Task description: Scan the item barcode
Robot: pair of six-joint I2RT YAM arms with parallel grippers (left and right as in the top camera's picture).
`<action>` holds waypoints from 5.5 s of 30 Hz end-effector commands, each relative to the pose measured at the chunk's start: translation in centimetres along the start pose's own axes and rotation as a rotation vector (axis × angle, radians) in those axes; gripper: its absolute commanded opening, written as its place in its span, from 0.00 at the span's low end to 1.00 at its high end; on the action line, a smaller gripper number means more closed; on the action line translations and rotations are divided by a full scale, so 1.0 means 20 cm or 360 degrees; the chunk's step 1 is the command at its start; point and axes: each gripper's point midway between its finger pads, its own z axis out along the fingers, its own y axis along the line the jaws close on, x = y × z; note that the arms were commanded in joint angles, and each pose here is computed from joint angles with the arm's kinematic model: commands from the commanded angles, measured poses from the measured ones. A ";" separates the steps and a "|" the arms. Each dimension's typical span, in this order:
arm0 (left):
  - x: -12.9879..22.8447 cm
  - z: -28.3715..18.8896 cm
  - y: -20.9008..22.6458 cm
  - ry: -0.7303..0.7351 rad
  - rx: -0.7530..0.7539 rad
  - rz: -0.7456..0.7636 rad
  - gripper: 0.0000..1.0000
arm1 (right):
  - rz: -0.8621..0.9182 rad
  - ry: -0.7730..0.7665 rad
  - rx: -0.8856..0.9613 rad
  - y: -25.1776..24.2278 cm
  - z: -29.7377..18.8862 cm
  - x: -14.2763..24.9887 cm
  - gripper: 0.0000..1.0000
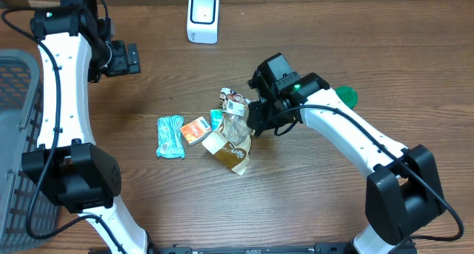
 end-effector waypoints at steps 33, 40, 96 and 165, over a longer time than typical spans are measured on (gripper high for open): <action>0.00 -0.05 -0.01 -0.0041 0.0014 0.0042 1.00 | 0.0349 0.0078 -0.0515 0.18 0.13 0.16 0.04; 0.00 -0.05 -0.01 -0.0041 0.0014 0.0042 1.00 | -0.0111 0.0135 0.0048 -0.03 -0.05 0.15 0.04; 0.00 -0.05 -0.01 -0.0040 0.0014 0.0042 1.00 | 0.0362 0.0104 -0.0308 -0.10 0.09 0.13 0.04; 0.00 -0.05 -0.01 -0.0040 0.0014 0.0042 1.00 | -0.0337 -0.0144 -0.0080 0.44 -0.49 0.05 0.04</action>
